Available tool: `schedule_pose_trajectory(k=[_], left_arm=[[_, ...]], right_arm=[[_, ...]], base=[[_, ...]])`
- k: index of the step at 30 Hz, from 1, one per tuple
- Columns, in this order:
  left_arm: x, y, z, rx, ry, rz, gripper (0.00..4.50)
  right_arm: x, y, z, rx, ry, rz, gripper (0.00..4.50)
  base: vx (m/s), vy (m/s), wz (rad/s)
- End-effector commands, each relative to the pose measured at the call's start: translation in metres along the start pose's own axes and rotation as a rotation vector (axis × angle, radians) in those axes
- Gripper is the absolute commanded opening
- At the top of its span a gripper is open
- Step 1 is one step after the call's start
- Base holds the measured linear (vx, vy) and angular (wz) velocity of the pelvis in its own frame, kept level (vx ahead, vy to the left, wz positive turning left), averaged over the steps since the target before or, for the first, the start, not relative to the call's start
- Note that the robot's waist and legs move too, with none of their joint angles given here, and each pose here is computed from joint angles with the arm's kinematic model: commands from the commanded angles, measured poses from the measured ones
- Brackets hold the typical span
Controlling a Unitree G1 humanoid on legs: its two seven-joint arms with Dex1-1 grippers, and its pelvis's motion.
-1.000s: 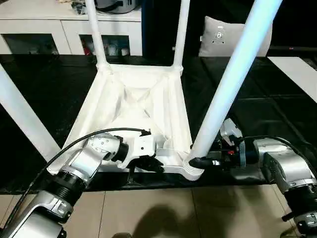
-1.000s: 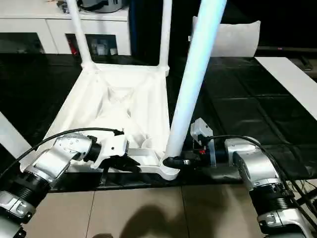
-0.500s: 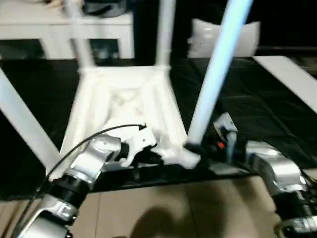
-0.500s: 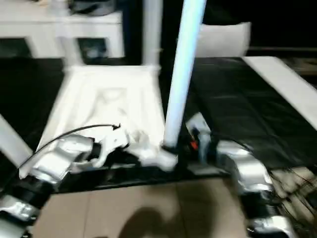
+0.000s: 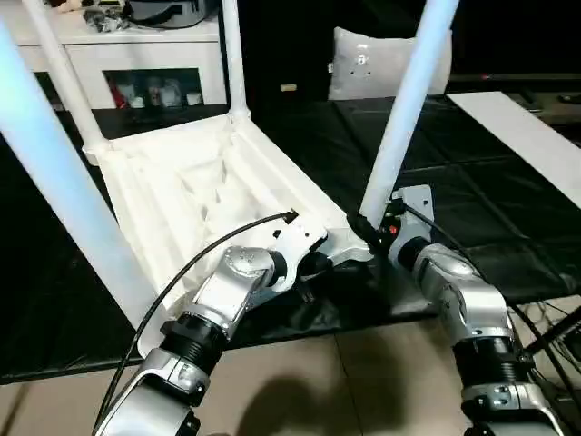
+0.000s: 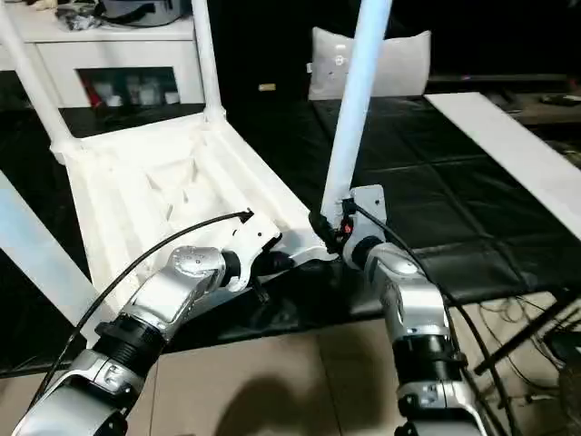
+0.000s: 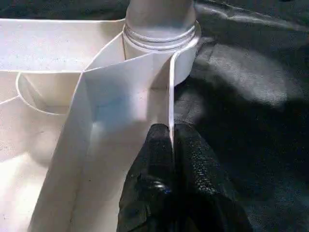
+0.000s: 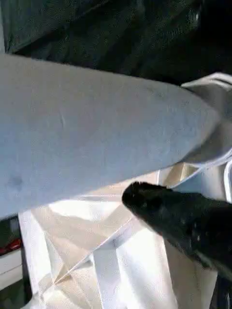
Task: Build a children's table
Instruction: Rotate leg to tighten
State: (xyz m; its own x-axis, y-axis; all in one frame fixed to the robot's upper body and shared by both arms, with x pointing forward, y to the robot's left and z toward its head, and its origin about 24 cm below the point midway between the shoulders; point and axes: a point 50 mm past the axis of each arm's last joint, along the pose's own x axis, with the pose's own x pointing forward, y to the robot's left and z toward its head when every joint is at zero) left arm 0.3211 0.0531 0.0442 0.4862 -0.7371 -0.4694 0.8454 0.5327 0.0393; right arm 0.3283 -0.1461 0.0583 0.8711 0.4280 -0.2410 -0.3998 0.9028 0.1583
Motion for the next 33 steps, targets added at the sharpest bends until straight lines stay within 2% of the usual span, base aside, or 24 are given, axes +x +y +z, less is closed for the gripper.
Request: schedule_pose_trajectory(k=[1, 2, 7, 8, 10, 13, 14, 17, 19, 21, 27, 31, 33], left_arm=[[-0.004, 0.004, 0.008, 0.05, -0.055, 0.0, 0.0], [-0.004, 0.004, 0.008, 0.05, -0.055, 0.0, 0.0], [-0.017, 0.011, -0.006, 0.108, 0.0, -0.064, 0.0], [-0.021, 0.013, -0.009, 0.123, 0.019, -0.086, 0.0], [-0.024, 0.014, -0.012, 0.136, 0.031, -0.11, 0.0], [-0.029, 0.015, -0.015, 0.169, 0.053, -0.164, 0.0], [-0.032, 0.016, -0.017, 0.201, 0.066, -0.205, 0.0], [-0.039, 0.017, -0.022, 0.274, 0.094, -0.282, 0.0], [-0.042, 0.016, -0.022, 0.3, 0.092, -0.325, 0.0], [-0.05, 0.013, -0.024, 0.361, 0.109, -0.431, 0.0], [-0.055, 0.005, -0.025, 0.431, 0.12, -0.561, 0.0], [-0.054, 0.001, -0.024, 0.462, 0.121, -0.603, 0.0], [-0.053, 0.001, -0.024, 0.467, 0.12, -0.604, 0.0]], right_arm=[[-0.001, 0.004, -0.006, -0.008, 0.019, 0.056, 3.51], [-0.001, 0.004, -0.006, -0.008, 0.019, 0.056, 3.59], [-0.017, -0.014, -0.002, -0.106, 0.036, 0.157, 4.03], [-0.023, -0.02, 0.0, -0.141, 0.043, 0.198, 4.03], [-0.029, -0.025, 0.003, -0.155, 0.043, 0.241, 4.12], [-0.038, -0.031, 0.008, -0.19, 0.047, 0.326, 4.39], [-0.045, -0.032, 0.01, -0.23, 0.067, 0.396, 4.46], [-0.054, -0.035, 0.011, -0.315, 0.117, 0.508, 4.46], [-0.057, -0.037, 0.012, -0.331, 0.131, 0.541, 4.46], [-0.061, -0.037, 0.014, -0.348, 0.156, 0.64, 4.21], [-0.063, -0.031, 0.012, -0.359, 0.196, 0.78, 3.77], [-0.062, -0.025, 0.008, -0.354, 0.219, 0.859, 3.35], [-0.061, -0.021, 0.006, -0.345, 0.229, 0.895, 3.33]], base=[[0.0, 0.0, 0.0], [0.0, 0.0, 0.0], [0.0, 0.0, 0.0], [0.0, 0.0, 0.0], [0.0, 0.0, 0.0], [0.0, 0.0, 0.0], [0.0, 0.0, 0.0], [0.0, 0.0, 0.0], [0.0, 0.0, 0.0], [0.0, 0.0, 0.0], [0.0, 0.0, 0.0], [0.0, 0.0, 0.0], [0.0, 0.0, 0.0]])
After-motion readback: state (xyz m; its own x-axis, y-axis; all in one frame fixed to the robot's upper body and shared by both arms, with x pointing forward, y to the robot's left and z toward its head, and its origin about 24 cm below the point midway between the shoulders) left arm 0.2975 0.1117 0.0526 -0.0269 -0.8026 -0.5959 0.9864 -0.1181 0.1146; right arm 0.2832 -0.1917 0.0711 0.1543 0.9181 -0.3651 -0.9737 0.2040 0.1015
